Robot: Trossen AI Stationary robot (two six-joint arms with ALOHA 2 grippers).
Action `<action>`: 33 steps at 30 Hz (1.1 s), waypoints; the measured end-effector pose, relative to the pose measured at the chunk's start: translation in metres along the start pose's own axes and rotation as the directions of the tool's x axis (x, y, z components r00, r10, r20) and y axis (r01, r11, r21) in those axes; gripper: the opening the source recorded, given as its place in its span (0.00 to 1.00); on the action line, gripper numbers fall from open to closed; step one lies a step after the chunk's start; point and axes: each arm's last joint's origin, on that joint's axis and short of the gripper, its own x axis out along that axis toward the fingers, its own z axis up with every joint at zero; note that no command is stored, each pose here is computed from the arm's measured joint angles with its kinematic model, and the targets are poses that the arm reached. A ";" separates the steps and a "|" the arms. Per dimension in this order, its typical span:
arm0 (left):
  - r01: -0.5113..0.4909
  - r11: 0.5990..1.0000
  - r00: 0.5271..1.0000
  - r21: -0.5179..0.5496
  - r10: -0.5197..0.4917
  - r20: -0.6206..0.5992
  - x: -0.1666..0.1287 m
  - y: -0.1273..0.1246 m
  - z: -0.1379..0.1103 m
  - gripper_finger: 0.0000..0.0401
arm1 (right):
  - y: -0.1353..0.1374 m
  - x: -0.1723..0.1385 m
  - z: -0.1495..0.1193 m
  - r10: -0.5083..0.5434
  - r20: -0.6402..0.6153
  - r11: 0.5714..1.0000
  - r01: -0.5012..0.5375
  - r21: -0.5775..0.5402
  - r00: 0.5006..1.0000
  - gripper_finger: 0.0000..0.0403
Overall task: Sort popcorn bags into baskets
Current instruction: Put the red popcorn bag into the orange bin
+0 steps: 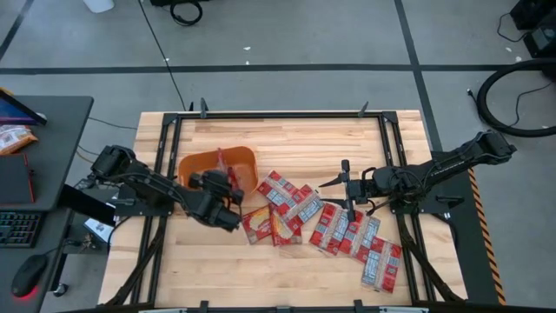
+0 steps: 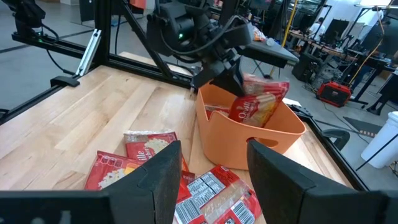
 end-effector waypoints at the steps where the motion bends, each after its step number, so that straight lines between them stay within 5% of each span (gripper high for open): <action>1: -0.007 1.000 1.000 -0.010 0.007 -0.005 0.000 0.001 0.000 0.26 | 0.000 0.000 0.000 -0.001 0.000 1.000 0.001 0.000 1.000 0.46; 7: -0.060 0.997 0.997 -0.053 0.057 -0.048 -0.003 0.006 0.004 0.29 | 0.000 0.000 0.000 0.001 -0.004 1.000 -0.001 0.000 1.000 0.46; 18: -0.197 0.975 0.946 0.105 0.217 -0.240 -0.034 0.014 0.036 0.29 | 0.000 0.000 -0.001 0.001 -0.006 1.000 -0.001 -0.001 1.000 0.46; 22: -0.150 0.969 0.924 0.196 0.208 -0.321 -0.038 0.011 0.039 0.29 | 0.000 0.000 0.000 0.001 -0.004 1.000 -0.001 -0.001 1.000 0.46; 28: 0.121 0.930 0.935 0.348 0.011 -0.356 -0.046 -0.014 0.050 0.29 | 0.000 0.000 0.000 -0.002 0.005 1.000 0.002 0.001 1.000 0.46; 33: 0.044 0.925 0.912 0.377 0.117 -0.394 -0.040 -0.006 0.065 0.29 | 0.000 0.001 0.000 0.000 -0.001 1.000 0.000 0.000 1.000 0.46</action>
